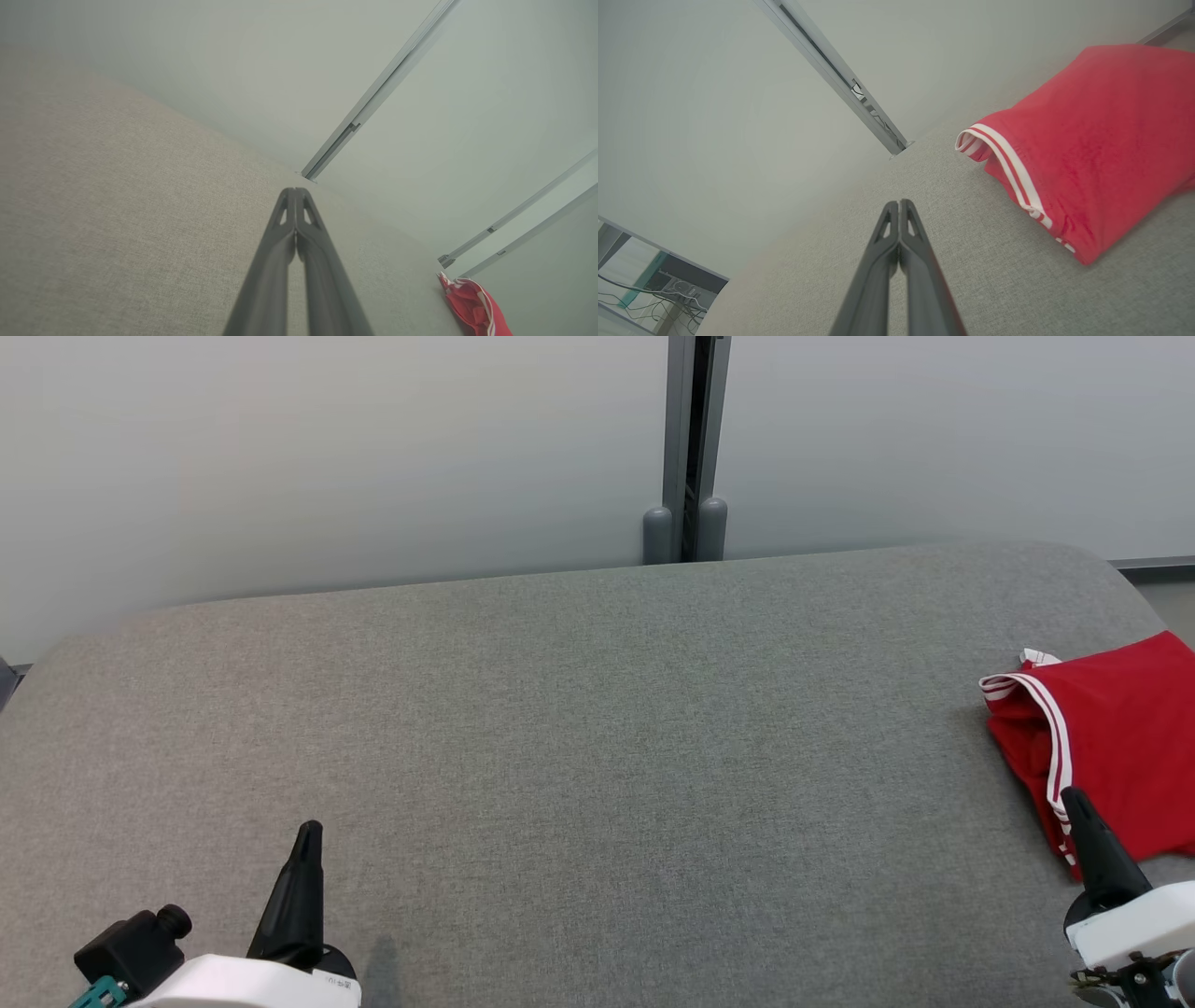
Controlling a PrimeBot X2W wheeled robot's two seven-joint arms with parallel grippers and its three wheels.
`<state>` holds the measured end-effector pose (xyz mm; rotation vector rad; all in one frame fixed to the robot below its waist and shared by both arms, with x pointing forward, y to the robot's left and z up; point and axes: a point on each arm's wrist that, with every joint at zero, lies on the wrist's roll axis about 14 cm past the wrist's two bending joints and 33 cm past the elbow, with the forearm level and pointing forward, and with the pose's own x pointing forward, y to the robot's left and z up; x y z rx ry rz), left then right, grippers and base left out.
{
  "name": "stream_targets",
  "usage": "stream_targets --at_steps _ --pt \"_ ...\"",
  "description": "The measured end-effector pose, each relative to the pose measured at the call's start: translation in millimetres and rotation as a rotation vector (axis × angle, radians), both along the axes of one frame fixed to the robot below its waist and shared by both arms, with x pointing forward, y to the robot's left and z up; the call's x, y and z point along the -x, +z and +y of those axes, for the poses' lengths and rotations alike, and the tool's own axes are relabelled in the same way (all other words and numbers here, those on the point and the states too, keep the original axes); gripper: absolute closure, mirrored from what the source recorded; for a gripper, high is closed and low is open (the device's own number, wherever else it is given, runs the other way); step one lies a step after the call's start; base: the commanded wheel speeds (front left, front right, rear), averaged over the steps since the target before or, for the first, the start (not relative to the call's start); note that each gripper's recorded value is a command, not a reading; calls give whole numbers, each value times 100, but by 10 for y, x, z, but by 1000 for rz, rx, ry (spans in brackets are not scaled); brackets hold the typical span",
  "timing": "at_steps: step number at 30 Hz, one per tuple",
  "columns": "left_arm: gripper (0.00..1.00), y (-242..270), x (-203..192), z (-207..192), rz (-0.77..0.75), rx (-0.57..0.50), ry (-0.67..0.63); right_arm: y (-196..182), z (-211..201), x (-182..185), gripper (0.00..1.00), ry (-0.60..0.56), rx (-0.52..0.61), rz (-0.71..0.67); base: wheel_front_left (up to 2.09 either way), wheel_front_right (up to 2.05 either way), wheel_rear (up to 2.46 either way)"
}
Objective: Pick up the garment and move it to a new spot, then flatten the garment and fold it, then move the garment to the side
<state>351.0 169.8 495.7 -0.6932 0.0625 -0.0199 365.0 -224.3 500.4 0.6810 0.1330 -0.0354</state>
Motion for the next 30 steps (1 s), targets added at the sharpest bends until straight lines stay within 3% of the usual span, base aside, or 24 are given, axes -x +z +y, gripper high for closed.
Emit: stream_targets --at_steps 30 --pt "100 37 -81 -128 -19 357 31 -36 -138 -108 100 -29 -362 11 0 0 0"
